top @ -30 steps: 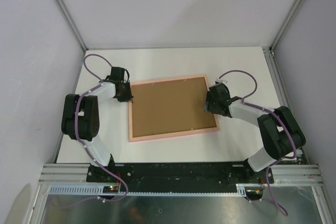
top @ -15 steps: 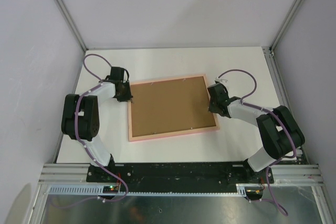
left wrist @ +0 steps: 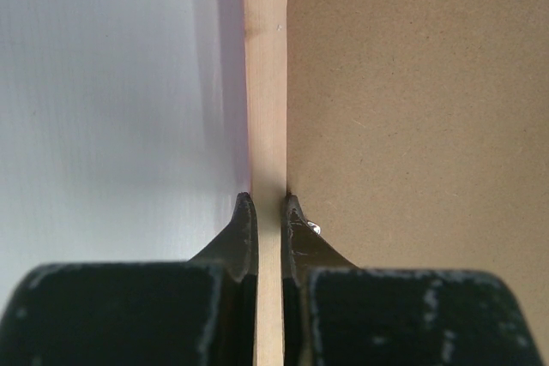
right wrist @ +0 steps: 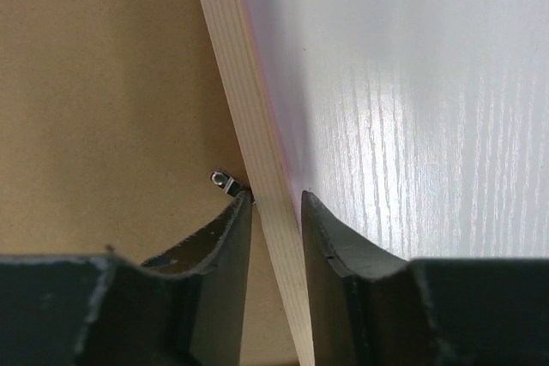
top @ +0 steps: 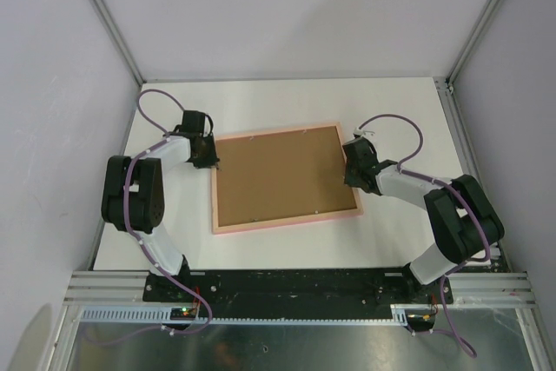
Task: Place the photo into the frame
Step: Press the fastener onto the backboard.
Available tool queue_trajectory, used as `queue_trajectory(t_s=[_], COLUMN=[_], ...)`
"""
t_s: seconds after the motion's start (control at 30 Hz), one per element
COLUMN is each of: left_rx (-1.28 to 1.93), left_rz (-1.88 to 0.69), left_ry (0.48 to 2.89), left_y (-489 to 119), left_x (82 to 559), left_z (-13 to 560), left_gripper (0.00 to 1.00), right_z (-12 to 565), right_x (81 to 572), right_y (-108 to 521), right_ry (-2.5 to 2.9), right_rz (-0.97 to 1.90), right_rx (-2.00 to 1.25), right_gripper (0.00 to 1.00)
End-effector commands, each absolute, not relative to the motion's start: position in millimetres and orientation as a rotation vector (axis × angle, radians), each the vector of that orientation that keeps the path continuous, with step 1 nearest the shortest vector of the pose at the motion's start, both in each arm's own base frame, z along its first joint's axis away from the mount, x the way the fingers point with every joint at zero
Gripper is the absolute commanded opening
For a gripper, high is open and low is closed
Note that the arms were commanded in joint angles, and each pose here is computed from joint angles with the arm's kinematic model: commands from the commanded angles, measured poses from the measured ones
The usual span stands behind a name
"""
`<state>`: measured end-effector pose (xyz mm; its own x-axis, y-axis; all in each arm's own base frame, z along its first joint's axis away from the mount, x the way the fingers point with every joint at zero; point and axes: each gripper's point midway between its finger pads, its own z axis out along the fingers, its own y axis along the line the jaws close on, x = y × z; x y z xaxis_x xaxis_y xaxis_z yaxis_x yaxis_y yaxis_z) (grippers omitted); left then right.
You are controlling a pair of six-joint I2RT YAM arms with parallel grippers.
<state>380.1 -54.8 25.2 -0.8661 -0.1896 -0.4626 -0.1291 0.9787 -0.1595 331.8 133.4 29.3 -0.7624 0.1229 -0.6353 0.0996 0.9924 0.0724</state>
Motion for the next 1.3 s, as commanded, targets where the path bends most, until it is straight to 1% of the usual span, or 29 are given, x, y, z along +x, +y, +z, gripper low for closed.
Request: queue_trajectory(t_s=[0.0,0.03,0.1,0.53,0.6,0.67,0.8,0.9,1.03,1.17,1.27], left_rx=[-0.169,-0.166,-0.159,-0.149,-0.148,-0.147,-0.145,-0.146,-0.186,-0.274,-0.325], left_rz=[-0.18,-0.181,-0.182,-0.193,-0.196,-0.201,-0.217,-0.244,-0.296,-0.297,-0.265], left_ry=[2.645,2.643,2.643,2.646,2.647,2.648,2.648,2.651,2.659,2.645,2.618], left_y=[-57.5,-57.5,-57.9,-59.4,-60.0,-60.5,-62.7,-66.6,-73.7,-73.4,-68.3], left_x=[381.1,381.3,381.3,382.4,382.5,382.4,382.7,382.6,380.1,378.7,378.7], left_z=[25.4,26.0,26.5,26.5,26.4,26.3,26.4,26.5,26.5,32.8,42.2], left_gripper=[0.0,0.0,0.0,0.0,0.0,0.0,0.0,0.0,0.0,0.0,0.11], right_z=[28.4,28.4,26.8,18.4,15.7,14.4,11.2,9.0,4.6,2.3,3.5], right_x=[332.2,334.4,337.6,344.0,343.0,342.4,341.0,339.4,330.5,319.5,313.3], right_y=[135.1,133.7,131.2,139.2,140.8,142.3,147.1,151.5,149.9,135.3,128.2], right_ry=[2.448,2.444,2.444,2.445,2.453,2.457,2.467,2.476,2.513,2.537,2.539], right_rz=[0.033,0.031,0.036,0.071,0.079,0.085,0.109,0.134,0.126,0.046,0.037], right_rx=[0.1,0.091,0.083,-0.01,-0.014,-0.014,-0.015,0.0,0.067,0.151,0.2], right_gripper=[0.4,0.43,0.44,0.42,0.4,0.38,0.23,0.18,0.04,0.0,0.0])
